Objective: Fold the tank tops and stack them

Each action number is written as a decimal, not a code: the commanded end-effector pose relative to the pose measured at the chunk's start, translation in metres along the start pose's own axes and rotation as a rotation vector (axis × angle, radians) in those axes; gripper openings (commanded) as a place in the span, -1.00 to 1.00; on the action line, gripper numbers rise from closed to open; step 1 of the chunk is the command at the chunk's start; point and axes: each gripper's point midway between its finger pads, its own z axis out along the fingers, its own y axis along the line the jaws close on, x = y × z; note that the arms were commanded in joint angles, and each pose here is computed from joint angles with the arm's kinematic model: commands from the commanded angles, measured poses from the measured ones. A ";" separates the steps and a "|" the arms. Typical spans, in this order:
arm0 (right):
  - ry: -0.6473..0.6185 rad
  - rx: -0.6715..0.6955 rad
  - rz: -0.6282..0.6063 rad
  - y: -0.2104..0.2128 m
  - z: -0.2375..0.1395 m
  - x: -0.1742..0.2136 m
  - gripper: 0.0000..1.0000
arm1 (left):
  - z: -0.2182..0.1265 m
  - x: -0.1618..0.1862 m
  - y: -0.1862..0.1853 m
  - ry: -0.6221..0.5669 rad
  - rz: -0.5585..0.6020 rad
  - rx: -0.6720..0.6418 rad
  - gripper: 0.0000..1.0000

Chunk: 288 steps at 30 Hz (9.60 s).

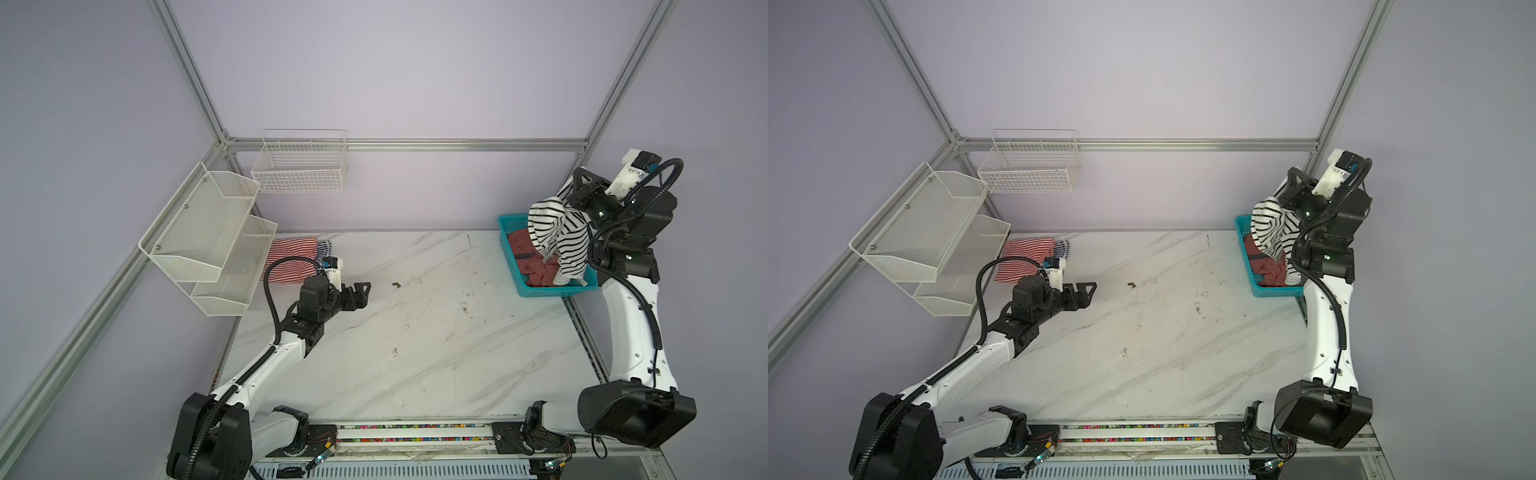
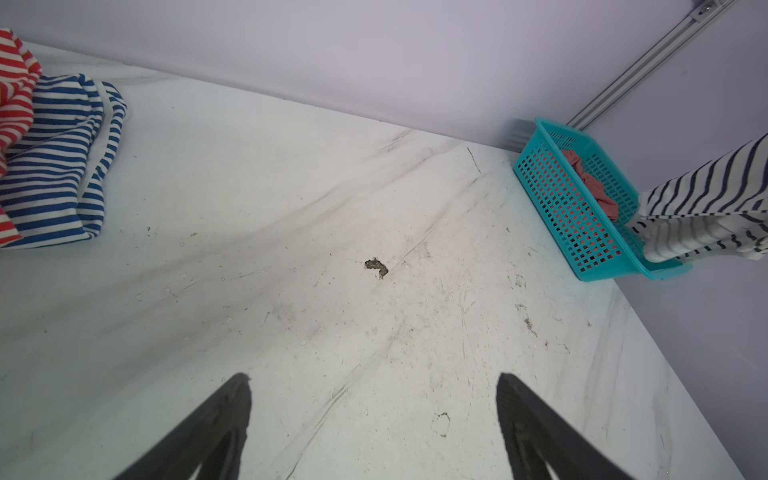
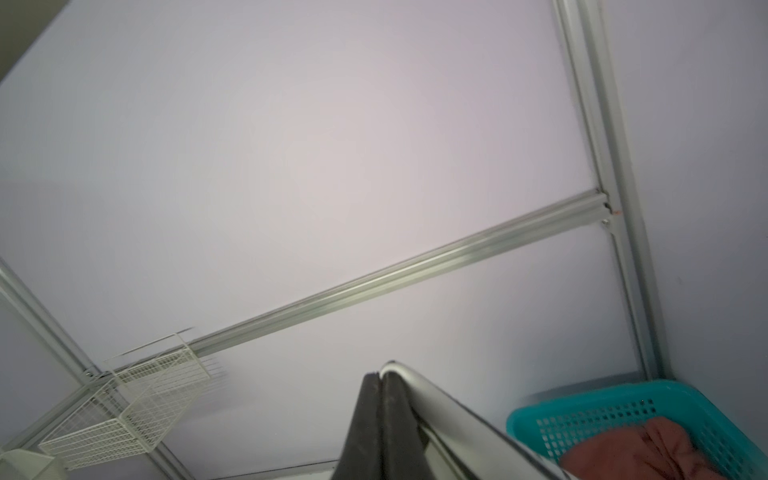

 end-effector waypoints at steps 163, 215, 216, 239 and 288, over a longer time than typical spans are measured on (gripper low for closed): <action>0.956 0.078 0.050 0.114 -0.106 0.460 0.06 | -0.017 0.016 -0.077 0.299 -0.039 -0.146 -1.00; 0.888 -0.254 0.348 0.176 -0.134 0.398 -0.17 | -0.058 -0.111 -0.120 -0.113 -0.180 -0.021 -1.00; 0.898 -0.306 0.351 0.187 -0.140 0.396 -0.17 | -0.055 -0.114 -0.118 -0.127 -0.192 -0.030 -1.00; 1.098 -0.157 0.173 0.146 -0.098 0.516 0.19 | 0.045 -0.125 -0.052 -0.134 -0.394 -0.182 -1.00; 1.224 -0.219 -0.145 0.147 -0.052 0.438 -1.00 | -0.043 -0.035 -0.045 0.072 -0.285 -0.100 -1.00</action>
